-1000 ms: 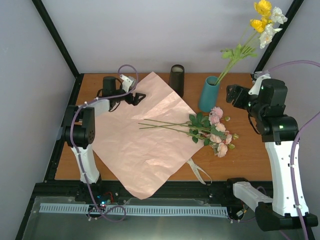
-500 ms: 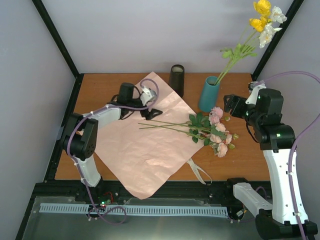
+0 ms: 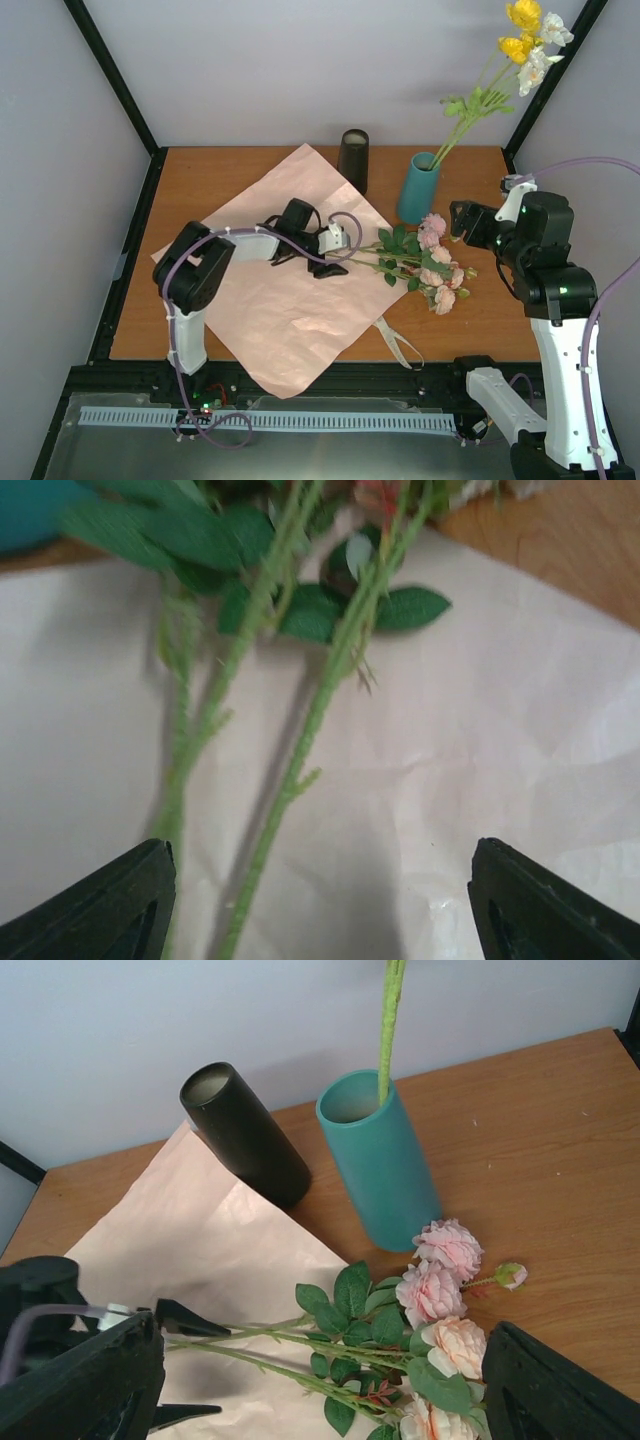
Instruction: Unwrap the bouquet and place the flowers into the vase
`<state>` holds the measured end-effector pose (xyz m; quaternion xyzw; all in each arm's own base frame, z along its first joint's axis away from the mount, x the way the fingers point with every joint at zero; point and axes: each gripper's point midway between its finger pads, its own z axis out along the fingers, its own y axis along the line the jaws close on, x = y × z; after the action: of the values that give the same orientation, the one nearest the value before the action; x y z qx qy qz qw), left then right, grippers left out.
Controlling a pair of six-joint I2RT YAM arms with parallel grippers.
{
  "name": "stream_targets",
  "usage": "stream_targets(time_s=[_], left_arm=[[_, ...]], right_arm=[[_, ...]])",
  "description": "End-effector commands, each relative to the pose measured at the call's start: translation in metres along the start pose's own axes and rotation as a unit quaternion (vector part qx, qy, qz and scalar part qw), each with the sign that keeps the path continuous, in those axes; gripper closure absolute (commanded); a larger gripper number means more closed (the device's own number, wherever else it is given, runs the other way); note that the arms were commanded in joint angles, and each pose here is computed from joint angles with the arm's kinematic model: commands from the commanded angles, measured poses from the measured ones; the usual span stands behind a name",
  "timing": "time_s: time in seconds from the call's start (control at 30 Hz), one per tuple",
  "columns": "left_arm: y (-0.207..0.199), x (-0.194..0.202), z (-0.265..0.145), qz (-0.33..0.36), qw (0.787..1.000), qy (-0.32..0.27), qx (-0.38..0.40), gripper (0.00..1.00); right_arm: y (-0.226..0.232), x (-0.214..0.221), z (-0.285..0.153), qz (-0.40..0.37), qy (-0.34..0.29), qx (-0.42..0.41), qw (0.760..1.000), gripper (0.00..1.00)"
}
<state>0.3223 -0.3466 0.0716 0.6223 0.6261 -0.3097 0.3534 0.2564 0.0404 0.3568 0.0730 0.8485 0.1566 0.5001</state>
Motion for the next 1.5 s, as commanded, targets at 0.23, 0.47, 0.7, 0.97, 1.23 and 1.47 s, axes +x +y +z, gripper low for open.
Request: stream_targets(time_s=[0.23, 0.47, 0.7, 0.97, 1.23, 1.47], left_arm=[[0.003, 0.015, 0.038, 0.043, 0.998, 0.031, -0.025, 0.25], [0.006, 0.021, 0.044, 0.049, 0.998, 0.039, -0.026, 0.45], [0.010, 0.024, 0.049, 0.058, 0.996, 0.054, -0.032, 0.76], [0.005, -0.011, 0.026, 0.074, 0.996, 0.025, -0.043, 0.91], [-0.010, -0.079, -0.021, 0.047, 0.996, -0.048, -0.051, 0.94], [-0.035, -0.120, -0.071, 0.024, 0.994, -0.087, -0.054, 0.95]], right_arm=[[-0.004, 0.013, -0.007, 0.003, 0.014, 0.009, 1.000, 0.15], [-0.006, 0.015, -0.012, 0.005, 0.013, 0.014, 1.000, 0.15], [-0.006, 0.015, -0.014, 0.005, 0.013, 0.013, 1.000, 0.15], [-0.005, 0.009, -0.017, -0.009, 0.002, 0.013, 1.000, 0.14], [-0.002, 0.002, -0.028, -0.023, -0.021, 0.010, 0.999, 0.14], [0.008, -0.004, -0.042, -0.033, -0.043, -0.014, 0.998, 0.14]])
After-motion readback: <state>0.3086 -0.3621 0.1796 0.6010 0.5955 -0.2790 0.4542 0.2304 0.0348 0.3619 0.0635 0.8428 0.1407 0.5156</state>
